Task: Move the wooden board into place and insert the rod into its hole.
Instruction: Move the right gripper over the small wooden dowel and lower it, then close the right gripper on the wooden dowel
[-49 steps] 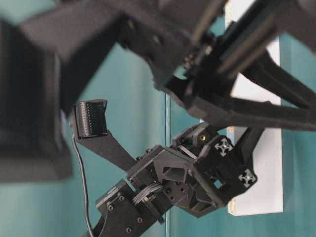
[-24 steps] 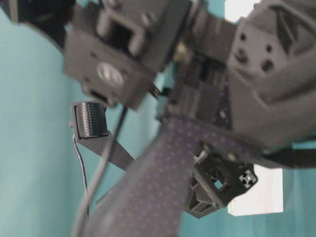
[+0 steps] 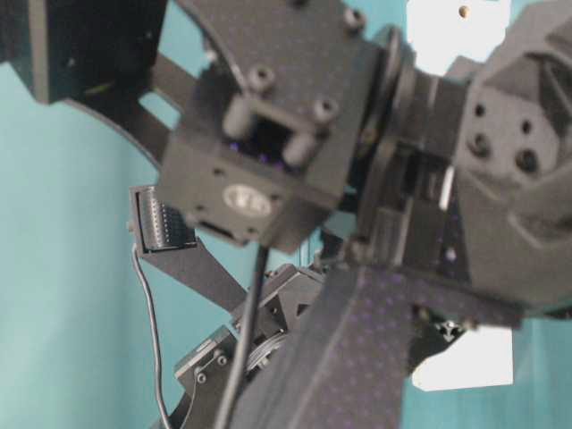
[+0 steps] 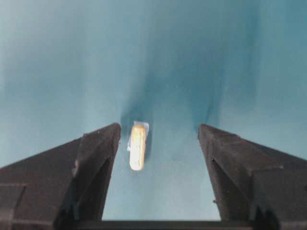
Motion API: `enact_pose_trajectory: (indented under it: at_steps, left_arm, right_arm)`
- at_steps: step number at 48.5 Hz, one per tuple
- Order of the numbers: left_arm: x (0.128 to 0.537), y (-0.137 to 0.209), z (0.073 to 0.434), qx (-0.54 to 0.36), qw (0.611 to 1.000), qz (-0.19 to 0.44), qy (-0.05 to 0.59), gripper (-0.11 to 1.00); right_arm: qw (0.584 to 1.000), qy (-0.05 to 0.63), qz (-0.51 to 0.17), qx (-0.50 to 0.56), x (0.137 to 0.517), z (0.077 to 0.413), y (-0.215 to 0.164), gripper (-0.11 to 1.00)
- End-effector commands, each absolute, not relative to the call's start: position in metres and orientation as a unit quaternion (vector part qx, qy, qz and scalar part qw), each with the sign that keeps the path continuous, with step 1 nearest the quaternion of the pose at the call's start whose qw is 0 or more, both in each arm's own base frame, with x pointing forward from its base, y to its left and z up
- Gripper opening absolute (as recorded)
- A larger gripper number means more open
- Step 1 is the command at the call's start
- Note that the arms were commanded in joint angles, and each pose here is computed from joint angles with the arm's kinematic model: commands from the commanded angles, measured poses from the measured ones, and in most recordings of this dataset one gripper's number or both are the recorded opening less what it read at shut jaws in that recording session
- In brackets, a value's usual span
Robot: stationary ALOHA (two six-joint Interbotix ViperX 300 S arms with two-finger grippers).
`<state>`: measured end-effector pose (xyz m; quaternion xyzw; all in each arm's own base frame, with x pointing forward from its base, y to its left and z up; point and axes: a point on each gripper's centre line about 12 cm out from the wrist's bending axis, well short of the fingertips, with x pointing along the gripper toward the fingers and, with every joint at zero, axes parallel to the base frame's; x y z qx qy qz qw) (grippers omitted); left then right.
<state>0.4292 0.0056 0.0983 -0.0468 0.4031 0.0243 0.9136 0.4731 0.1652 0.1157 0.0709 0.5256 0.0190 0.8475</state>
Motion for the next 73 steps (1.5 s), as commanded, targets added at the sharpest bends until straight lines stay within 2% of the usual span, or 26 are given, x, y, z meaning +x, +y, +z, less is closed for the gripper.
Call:
enact_pose_trajectory:
  at_steps: [1,15,31,44,54,73]
  left_arm:
    - [0.4329,0.005,0.1179,-0.05,0.923,0.024,0.38,0.42]
    - [0.4312,0.005,0.116,-0.051,0.922,0.025,0.383,0.42]
    - [0.4307,0.005,0.1155,-0.051,0.922,0.025,0.383,0.42]
    - [0.4289,0.005,0.1137,-0.051,0.921,0.025,0.386,0.42]
    - [0.4289,0.005,0.1137,-0.05,0.921,0.024,0.386,0.42]
    - [0.4289,0.005,0.1137,-0.051,0.921,0.025,0.386,0.41]
  right_arm:
    - [0.859,0.505,0.029,0.077,0.4798,0.1347,0.1713,0.72]
    - [0.854,0.512,0.027,0.088,0.4798,0.1303,0.1729,0.7]
    - [0.854,0.512,0.027,0.092,0.48,0.1308,0.1734,0.5]
    - [0.851,0.514,0.017,0.107,0.4795,0.1302,0.1733,0.48]
    - [0.85,0.514,0.013,0.114,0.4795,0.1302,0.1733,0.41]
    - [0.849,0.514,0.012,0.12,0.4785,0.1299,0.1771,0.41]
